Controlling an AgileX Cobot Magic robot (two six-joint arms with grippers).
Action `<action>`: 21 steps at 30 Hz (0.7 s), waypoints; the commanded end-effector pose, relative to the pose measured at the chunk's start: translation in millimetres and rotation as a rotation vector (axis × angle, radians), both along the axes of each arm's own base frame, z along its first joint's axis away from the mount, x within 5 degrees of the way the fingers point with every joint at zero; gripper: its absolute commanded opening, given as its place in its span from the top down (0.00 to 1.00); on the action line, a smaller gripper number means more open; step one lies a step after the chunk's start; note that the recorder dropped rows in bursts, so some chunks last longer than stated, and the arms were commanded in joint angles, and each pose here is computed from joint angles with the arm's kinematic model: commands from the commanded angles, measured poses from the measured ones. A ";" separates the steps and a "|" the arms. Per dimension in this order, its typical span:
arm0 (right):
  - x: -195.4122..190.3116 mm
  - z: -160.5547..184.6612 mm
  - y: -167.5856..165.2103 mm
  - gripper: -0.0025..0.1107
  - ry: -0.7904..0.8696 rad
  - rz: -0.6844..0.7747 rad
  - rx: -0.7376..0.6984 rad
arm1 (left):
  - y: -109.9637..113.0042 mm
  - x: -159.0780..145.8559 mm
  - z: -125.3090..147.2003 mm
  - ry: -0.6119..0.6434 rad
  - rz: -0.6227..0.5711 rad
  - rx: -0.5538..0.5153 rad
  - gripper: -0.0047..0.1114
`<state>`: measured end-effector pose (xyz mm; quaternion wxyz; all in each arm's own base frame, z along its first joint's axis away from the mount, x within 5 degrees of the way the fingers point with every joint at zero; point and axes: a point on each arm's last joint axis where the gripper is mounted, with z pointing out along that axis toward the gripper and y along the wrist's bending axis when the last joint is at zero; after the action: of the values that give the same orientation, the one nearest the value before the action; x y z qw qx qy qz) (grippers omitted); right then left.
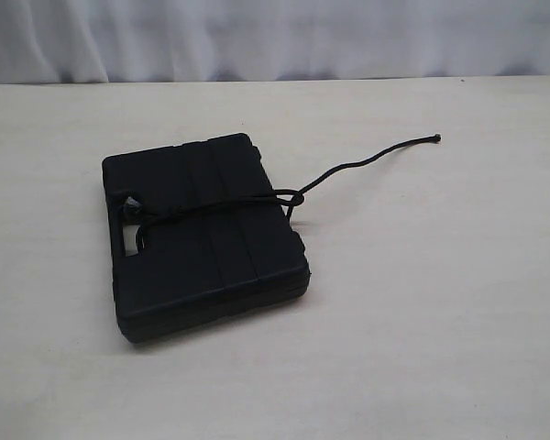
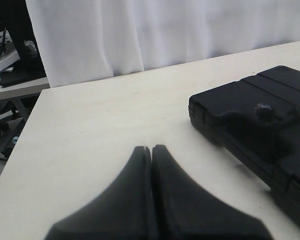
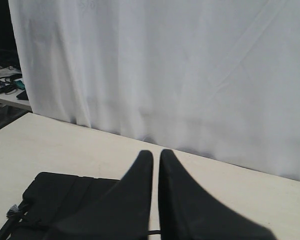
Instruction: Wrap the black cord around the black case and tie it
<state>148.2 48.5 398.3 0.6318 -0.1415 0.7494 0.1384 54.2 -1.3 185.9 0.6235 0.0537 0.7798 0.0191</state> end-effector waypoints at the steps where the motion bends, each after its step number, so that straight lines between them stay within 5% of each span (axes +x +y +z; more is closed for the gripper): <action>1: -0.9 -0.4 -0.6 0.94 -0.005 -0.004 0.002 | 0.1 0.0 -0.6 -0.003 0.000 0.004 0.96; 9: -27.1 12.8 -5.9 0.94 -0.096 -0.004 0.020 | 0.1 0.0 -0.6 -0.003 0.000 0.004 0.96; 21: -115.8 36.3 -36.4 0.94 -0.596 -0.150 0.078 | 0.1 0.0 -0.6 -0.003 0.000 0.004 0.96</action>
<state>56.1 21.1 434.3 0.7962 -0.1100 0.5866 0.0994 54.2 -1.3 185.9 0.6235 0.0537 0.7798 0.0191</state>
